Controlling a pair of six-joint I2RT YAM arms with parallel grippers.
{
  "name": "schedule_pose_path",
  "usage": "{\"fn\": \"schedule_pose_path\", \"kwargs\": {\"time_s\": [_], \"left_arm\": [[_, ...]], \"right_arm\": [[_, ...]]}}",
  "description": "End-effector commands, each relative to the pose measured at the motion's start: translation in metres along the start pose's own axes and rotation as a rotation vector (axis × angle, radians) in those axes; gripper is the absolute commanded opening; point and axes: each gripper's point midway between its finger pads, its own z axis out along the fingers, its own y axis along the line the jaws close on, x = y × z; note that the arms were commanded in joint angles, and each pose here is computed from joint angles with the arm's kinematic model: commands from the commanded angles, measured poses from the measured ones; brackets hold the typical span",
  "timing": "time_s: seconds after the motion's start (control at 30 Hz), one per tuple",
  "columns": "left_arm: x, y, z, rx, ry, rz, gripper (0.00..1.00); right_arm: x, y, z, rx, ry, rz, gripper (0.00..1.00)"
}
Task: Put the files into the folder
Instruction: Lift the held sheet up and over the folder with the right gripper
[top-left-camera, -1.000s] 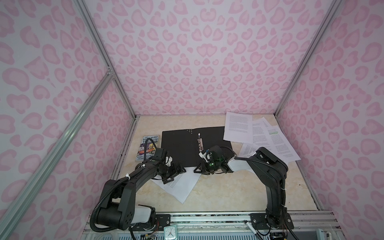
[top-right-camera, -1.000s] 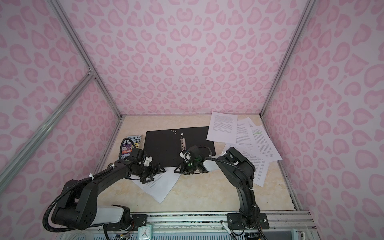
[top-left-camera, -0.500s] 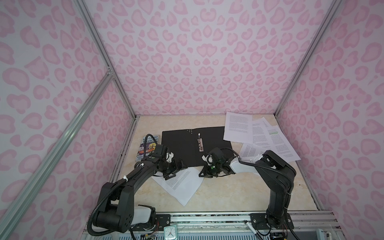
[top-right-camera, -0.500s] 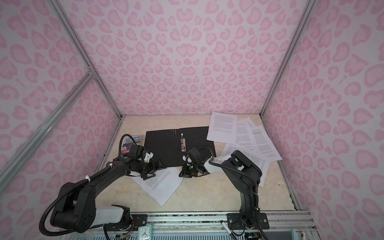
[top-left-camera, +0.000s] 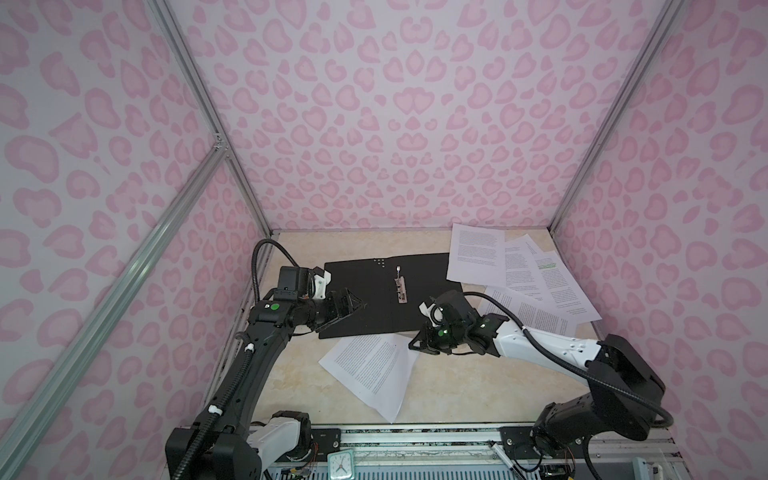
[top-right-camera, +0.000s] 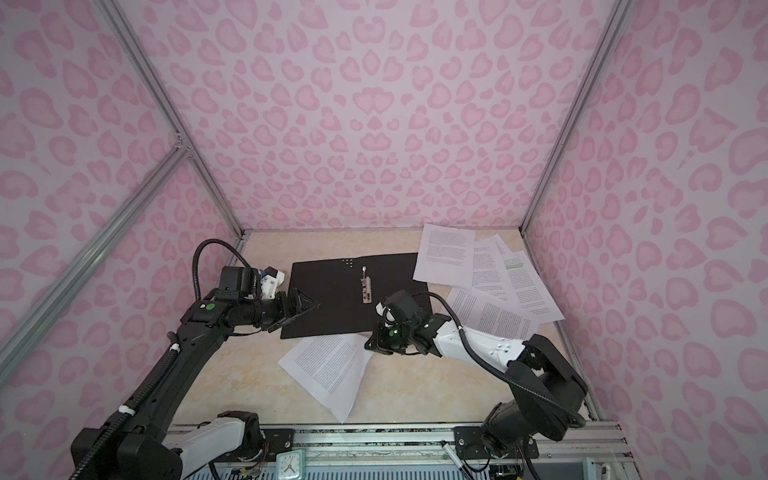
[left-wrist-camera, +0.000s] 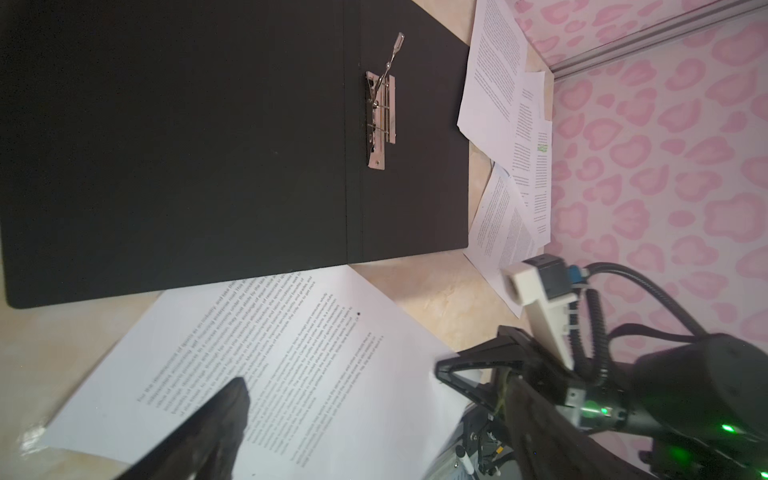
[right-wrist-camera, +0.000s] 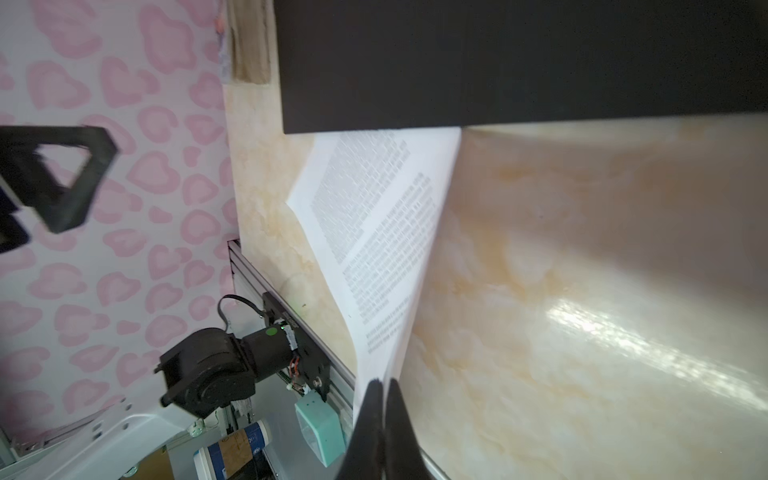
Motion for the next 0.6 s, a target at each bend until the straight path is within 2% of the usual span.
{"fn": "schedule_pose_path", "kwargs": {"time_s": [0.0, 0.2, 0.43, 0.57], "left_arm": [[0.003, 0.001, -0.004, -0.006, 0.008, 0.022, 0.97], [-0.009, -0.002, -0.006, -0.012, -0.019, 0.035, 0.97], [-0.026, -0.005, -0.001, -0.002, -0.057, 0.038, 0.97], [-0.028, 0.000, 0.009, -0.006, -0.040, 0.036, 0.97]], "right_arm": [[-0.013, 0.012, -0.027, 0.034, -0.057, -0.019, 0.00], [-0.071, 0.073, -0.081, -0.082, -0.189, -0.072, 0.00], [-0.197, 0.127, -0.145, -0.229, -0.429, -0.079, 0.00], [-0.253, 0.147, -0.165, -0.281, -0.490, -0.082, 0.00]]}}
